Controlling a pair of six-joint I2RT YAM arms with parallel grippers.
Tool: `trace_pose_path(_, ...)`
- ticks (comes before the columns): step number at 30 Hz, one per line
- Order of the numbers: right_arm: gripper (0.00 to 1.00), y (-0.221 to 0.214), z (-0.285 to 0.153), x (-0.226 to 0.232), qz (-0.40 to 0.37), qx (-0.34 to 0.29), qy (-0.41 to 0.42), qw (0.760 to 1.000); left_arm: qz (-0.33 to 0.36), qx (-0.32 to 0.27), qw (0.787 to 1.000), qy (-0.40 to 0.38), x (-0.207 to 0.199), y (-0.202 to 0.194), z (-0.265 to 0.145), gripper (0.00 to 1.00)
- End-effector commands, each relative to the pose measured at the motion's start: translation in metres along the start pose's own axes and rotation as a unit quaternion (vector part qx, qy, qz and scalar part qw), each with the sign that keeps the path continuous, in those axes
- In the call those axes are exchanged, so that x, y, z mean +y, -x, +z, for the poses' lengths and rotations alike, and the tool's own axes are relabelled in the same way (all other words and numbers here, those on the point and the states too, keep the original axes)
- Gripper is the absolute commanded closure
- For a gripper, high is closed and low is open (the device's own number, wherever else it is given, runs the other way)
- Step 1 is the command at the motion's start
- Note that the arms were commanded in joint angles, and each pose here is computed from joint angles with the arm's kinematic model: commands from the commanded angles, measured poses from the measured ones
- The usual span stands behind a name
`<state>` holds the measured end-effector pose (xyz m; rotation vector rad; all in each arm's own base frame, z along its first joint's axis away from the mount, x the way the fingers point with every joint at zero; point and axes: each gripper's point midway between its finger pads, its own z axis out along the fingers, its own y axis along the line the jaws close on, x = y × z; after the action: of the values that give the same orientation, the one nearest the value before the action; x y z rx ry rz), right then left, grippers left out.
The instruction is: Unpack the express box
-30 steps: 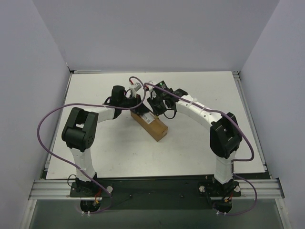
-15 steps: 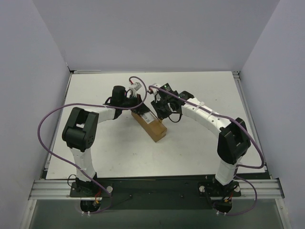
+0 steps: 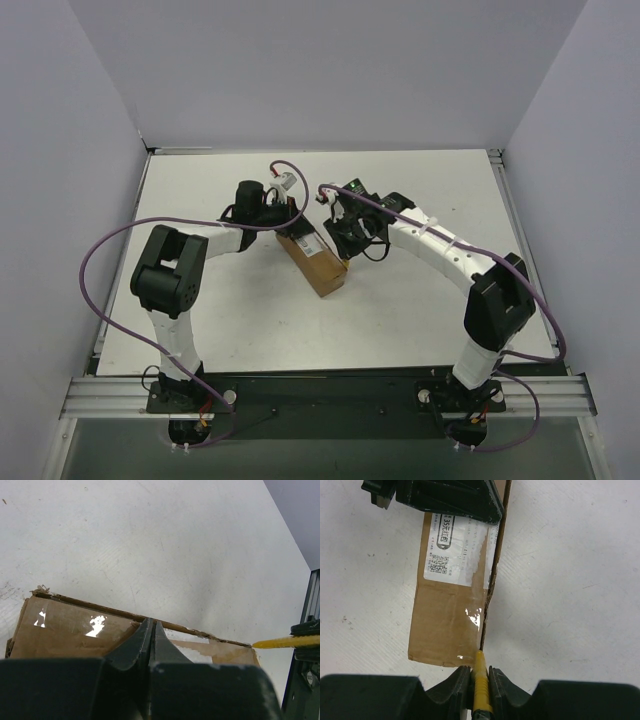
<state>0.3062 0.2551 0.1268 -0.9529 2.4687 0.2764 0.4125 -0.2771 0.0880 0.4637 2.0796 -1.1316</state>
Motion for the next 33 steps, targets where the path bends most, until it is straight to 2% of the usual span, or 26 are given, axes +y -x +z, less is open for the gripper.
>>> trace_pose_path(1, 1.0, -0.023, -0.028, 0.005, 0.02, 0.035, 0.016, 0.999, -0.025, 0.03, 0.995, 0.09, 0.042, -0.034, -0.006, 1.0)
trace_pose_path(3, 1.0, -0.022, -0.034, -0.004, 0.036, 0.029, 0.002, 0.999, -0.025, 0.022, 0.997, 0.071, 0.035, -0.028, -0.005, 1.0)
trace_pose_path(8, 1.0, 0.01, -0.054, -0.044, 0.121, -0.024, -0.021, 0.992, -0.004, -0.026, 0.996, -0.088, -0.038, 0.024, -0.021, 1.0)
trace_pose_path(9, 1.0, 0.024, -0.063, -0.056, 0.127, -0.046, -0.024, 0.991, -0.004, -0.039, 0.994, -0.106, -0.048, 0.037, -0.026, 0.94)
trace_pose_path(12, 1.0, 0.034, -0.068, -0.073, 0.113, -0.06, -0.041, 0.991, 0.021, -0.045, 0.991, -0.121, -0.065, 0.064, -0.039, 0.88)
trace_pose_path(14, 1.0, 0.035, -0.065, -0.088, 0.119, -0.058, -0.06, 0.989, 0.045, -0.038, 0.991, -0.117, -0.069, 0.075, -0.042, 0.89)
trace_pose_path(16, 1.0, 0.034, -0.064, -0.107, 0.143, -0.061, -0.076, 0.985, 0.06, -0.005, 0.992, -0.115, -0.066, 0.061, -0.043, 1.0)
trace_pose_path(20, 1.0, 0.039, -0.059, -0.134, 0.188, -0.071, -0.09, 0.975, 0.078, 0.042, 0.99, -0.113, -0.057, 0.034, -0.045, 1.0)
trace_pose_path(24, 1.0, 0.054, -0.062, -0.149, 0.203, -0.091, -0.091, 0.971, 0.106, 0.114, 0.982, -0.108, -0.046, -0.013, -0.057, 1.0)
trace_pose_path(29, 1.0, 0.058, -0.062, -0.154, 0.209, -0.097, -0.088, 0.969, 0.113, 0.149, 0.982, -0.036, -0.013, -0.044, -0.065, 1.0)
trace_pose_path(33, 1.0, 0.045, -0.059, -0.149, 0.212, -0.088, -0.086, 0.969, 0.122, 0.187, 0.975, 0.006, 0.008, -0.071, -0.092, 1.0)
